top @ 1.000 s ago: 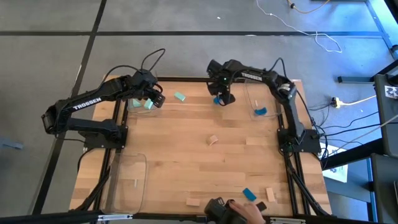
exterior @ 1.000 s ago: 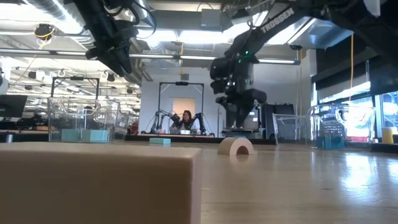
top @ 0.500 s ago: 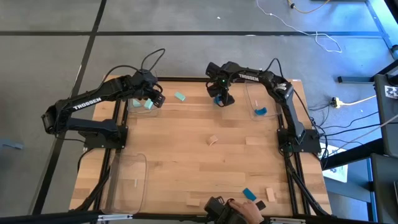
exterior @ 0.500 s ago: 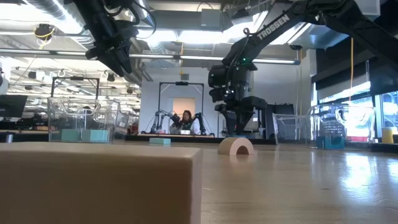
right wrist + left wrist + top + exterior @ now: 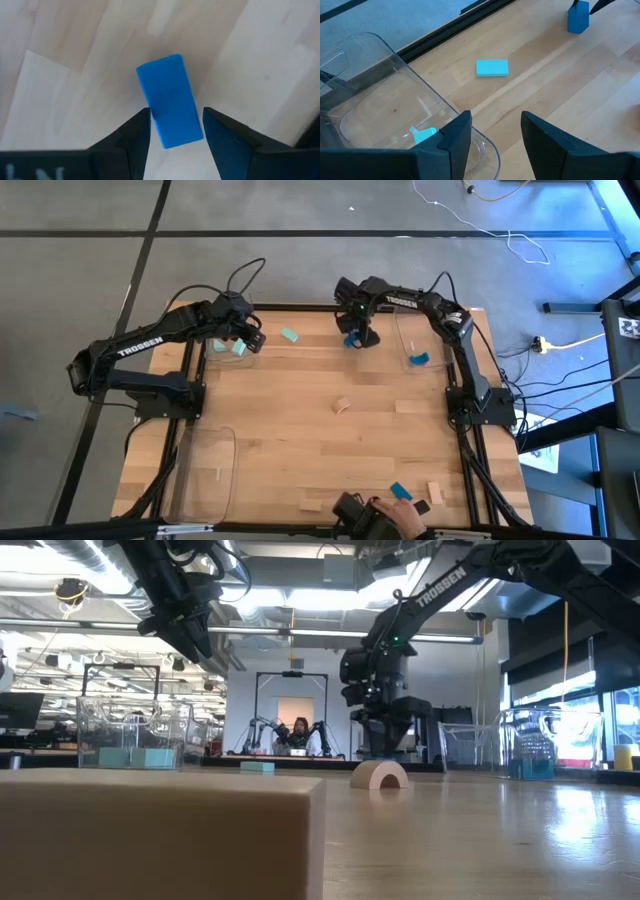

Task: Sort & place blocks by color
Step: Put the top blue block into the top right transparent bin

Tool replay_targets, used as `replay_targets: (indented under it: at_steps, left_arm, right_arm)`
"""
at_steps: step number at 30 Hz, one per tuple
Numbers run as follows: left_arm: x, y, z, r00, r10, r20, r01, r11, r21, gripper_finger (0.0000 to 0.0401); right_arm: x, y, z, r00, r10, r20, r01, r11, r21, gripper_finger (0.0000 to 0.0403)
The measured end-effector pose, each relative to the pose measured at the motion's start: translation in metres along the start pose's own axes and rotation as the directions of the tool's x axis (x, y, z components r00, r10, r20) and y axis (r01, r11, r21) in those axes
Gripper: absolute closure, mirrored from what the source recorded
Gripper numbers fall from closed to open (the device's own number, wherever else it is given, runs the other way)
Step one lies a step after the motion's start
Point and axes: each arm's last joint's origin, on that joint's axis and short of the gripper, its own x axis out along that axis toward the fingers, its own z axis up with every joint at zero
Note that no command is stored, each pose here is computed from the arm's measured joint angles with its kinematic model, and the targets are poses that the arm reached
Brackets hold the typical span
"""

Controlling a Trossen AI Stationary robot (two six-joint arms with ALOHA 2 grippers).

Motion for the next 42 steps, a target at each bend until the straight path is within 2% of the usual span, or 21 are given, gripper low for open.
replay_targets:
  at_steps: [5, 12, 15, 18, 21, 30, 37, 42]
  left_arm:
    - [0.000, 0.000, 0.000, 1.000, -0.001, 0.000, 0.001, 1.000, 0.001, 0.0238]
    - [0.000, 0.000, 0.000, 1.000, 0.000, -0.001, 0.000, 1.000, 0.001, 0.0238]
    - [0.000, 0.000, 0.000, 1.000, -0.001, 0.000, 0.001, 1.000, 0.001, 0.0238]
    - [0.000, 0.000, 0.000, 1.000, -0.001, 0.000, 0.001, 1.000, 0.001, 0.0238]
    - [0.000, 0.000, 0.000, 1.000, -0.001, -0.001, 0.001, 1.000, 0.001, 0.0238]
    - [0.000, 0.000, 0.000, 1.000, -0.001, -0.001, 0.001, 1.000, 0.010, 0.0238]
    - [0.000, 0.000, 0.000, 1.000, -0.001, -0.001, 0.001, 1.000, 0.011, 0.0238]
    - [0.000, 0.000, 0.000, 1.000, -0.001, -0.001, 0.001, 1.000, 0.011, 0.0238]
  right_arm:
    - [0.014, 0.004, -0.004, 1.000, 0.009, -0.005, -0.009, 1.000, -0.004, 0.0221]
    - [0.032, 0.005, -0.007, 0.998, -0.057, 0.034, 0.057, 0.998, -0.005, 0.0222]
    - [0.033, 0.006, -0.008, 0.998, -0.055, 0.037, 0.055, 0.998, 0.002, 0.0237]
    - [0.031, 0.004, -0.007, 0.998, -0.059, 0.035, 0.057, 0.996, 0.068, 0.0266]
    - [0.028, 0.003, -0.006, 0.998, -0.051, 0.028, 0.047, 0.991, 0.129, 0.0270]
    - [-0.001, 0.002, 0.000, 1.000, 0.028, -0.013, -0.024, 0.974, 0.224, 0.0270]
    - [-0.036, 0.007, -0.002, 0.983, 0.182, 0.004, -0.175, 0.938, 0.300, 0.0270]
    - [-0.059, 0.003, -0.008, 0.982, 0.189, -0.002, -0.176, 0.919, 0.353, 0.0270]
